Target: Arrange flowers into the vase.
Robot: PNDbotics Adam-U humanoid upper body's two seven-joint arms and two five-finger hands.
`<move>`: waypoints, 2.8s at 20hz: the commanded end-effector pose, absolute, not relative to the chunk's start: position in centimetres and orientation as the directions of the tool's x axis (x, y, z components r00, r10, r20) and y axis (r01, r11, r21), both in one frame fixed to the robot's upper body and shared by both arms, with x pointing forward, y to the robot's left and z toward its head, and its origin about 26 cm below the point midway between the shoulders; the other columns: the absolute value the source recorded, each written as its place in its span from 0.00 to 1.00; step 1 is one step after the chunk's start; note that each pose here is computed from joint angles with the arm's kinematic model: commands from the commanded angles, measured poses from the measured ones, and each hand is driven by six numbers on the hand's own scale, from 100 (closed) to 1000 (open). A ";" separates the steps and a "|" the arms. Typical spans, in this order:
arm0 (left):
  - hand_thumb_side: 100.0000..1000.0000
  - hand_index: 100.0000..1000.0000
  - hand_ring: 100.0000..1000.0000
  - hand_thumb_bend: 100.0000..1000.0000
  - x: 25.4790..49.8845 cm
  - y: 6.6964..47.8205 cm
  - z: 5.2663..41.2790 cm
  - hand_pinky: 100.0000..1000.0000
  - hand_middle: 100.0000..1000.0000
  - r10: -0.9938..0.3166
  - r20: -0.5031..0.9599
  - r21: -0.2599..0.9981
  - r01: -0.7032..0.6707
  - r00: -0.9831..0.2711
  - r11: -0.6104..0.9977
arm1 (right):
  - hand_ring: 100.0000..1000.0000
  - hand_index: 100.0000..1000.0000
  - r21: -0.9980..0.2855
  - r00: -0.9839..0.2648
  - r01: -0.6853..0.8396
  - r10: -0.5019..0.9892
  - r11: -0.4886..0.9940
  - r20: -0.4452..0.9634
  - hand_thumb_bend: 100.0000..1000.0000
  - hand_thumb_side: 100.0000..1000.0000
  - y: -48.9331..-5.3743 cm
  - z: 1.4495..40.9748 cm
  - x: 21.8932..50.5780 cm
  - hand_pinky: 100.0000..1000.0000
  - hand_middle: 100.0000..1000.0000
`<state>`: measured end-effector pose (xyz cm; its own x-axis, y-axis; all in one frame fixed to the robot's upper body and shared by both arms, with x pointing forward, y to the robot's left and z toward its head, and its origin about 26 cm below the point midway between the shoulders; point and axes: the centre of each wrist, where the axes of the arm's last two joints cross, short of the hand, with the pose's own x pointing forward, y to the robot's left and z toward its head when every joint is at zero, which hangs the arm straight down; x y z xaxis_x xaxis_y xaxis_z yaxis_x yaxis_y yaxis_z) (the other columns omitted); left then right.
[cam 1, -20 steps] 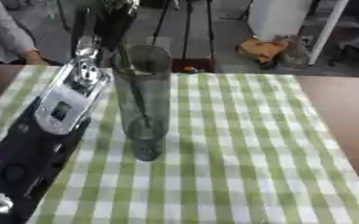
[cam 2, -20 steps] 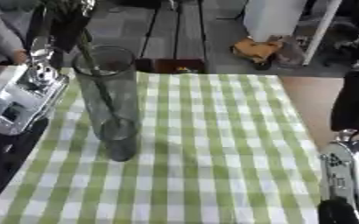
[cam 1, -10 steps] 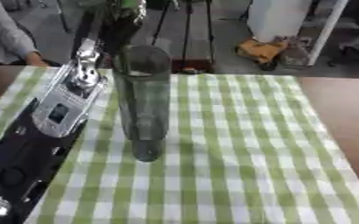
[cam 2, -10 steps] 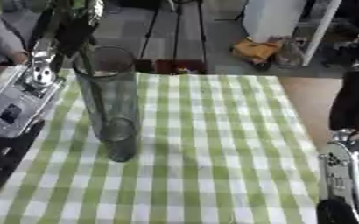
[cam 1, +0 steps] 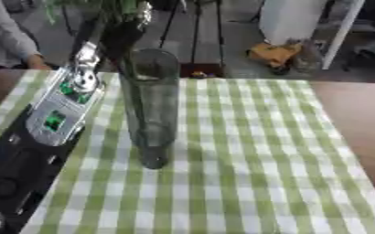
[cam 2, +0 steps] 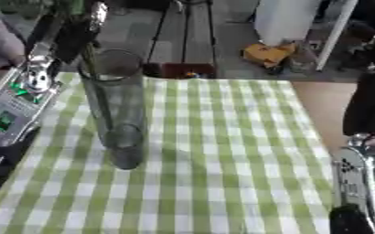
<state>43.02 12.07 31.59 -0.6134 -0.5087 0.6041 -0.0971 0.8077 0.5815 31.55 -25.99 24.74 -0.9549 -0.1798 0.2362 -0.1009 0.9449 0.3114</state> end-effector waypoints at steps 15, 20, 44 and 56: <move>0.86 1.00 0.93 0.00 42.6 13.4 32.6 0.54 0.84 -0.617 0.500 0.727 -0.093 -0.607 0.680 | 0.69 0.70 0.303 -0.963 -0.102 -0.170 0.948 0.209 0.00 0.83 -26.1 25.5 31.2 0.57 0.60; 0.89 1.00 0.96 0.00 42.7 13.6 32.7 0.59 0.89 -0.628 0.486 0.756 -0.068 -0.608 0.651 | 0.69 0.70 0.301 -0.962 -0.102 -0.171 0.948 0.212 0.00 0.83 -26.1 25.4 31.2 0.57 0.60; 0.82 1.00 1.00 0.00 42.2 14.8 34.2 0.72 0.98 -0.766 0.384 0.884 -0.033 -0.516 0.466 | 0.69 0.70 0.306 -0.962 -0.095 -0.166 0.947 0.218 0.00 0.81 -26.2 25.4 31.2 0.57 0.60; 0.76 1.00 1.00 0.00 41.8 15.1 35.3 0.74 0.99 -0.794 0.370 0.915 0.040 -0.482 0.402 | 0.69 0.69 0.308 -0.961 -0.094 -0.167 0.947 0.219 0.00 0.81 -26.2 25.4 31.2 0.57 0.60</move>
<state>42.34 14.49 33.38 -0.4709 -0.7884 0.3958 0.0860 0.4056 0.9100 31.53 -26.02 24.65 -0.9538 -0.1781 0.2421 -0.0932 0.9411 0.3249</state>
